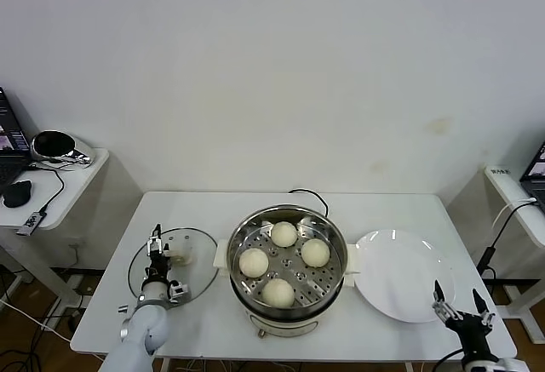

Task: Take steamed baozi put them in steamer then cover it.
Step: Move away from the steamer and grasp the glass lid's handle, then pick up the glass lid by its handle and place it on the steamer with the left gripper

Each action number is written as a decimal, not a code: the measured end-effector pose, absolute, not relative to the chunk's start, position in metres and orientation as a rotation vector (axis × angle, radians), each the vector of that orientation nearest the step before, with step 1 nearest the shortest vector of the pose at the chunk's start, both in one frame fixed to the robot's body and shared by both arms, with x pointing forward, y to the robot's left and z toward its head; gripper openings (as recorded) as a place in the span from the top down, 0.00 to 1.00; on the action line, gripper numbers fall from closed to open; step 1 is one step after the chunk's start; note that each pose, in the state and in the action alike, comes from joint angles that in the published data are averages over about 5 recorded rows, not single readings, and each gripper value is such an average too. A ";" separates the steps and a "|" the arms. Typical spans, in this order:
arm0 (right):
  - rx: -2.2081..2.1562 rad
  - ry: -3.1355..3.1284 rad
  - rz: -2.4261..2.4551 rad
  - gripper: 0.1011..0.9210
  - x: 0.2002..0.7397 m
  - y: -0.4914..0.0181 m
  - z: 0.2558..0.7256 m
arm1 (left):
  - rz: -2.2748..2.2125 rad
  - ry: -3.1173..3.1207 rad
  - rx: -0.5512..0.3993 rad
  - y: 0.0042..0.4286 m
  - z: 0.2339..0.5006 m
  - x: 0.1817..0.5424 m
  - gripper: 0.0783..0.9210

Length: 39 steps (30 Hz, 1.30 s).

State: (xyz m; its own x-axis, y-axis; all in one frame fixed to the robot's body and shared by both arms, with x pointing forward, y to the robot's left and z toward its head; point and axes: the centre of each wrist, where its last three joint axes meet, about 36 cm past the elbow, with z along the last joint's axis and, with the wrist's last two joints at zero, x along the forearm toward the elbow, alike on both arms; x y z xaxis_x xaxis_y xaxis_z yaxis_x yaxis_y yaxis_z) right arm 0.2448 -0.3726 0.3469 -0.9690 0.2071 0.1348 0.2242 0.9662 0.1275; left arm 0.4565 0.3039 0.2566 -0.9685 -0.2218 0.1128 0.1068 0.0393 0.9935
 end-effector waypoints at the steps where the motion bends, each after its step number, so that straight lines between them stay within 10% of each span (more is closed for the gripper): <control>1: -0.329 -2.996 -0.214 0.12 0.245 -0.373 0.347 | -2.024 -2.078 0.118 0.305 0.255 0.456 0.19; 22: -0.269 -3.014 -0.201 0.12 0.246 -0.364 0.347 | -2.049 -2.048 0.116 0.328 0.248 0.439 0.89; 39: -0.203 -3.070 -0.208 0.12 0.274 -0.351 0.363 | -1.947 -2.050 0.291 0.311 0.351 0.416 0.91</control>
State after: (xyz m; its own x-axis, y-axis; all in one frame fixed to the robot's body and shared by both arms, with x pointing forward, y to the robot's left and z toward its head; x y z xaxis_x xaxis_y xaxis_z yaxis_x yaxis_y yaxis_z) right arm 0.2738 -0.3505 0.3628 -0.9896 0.1270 0.0669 0.1349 0.9823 0.1302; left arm 0.4164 0.3106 0.3508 -0.9352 -0.3460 0.0757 0.0577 0.0619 0.9964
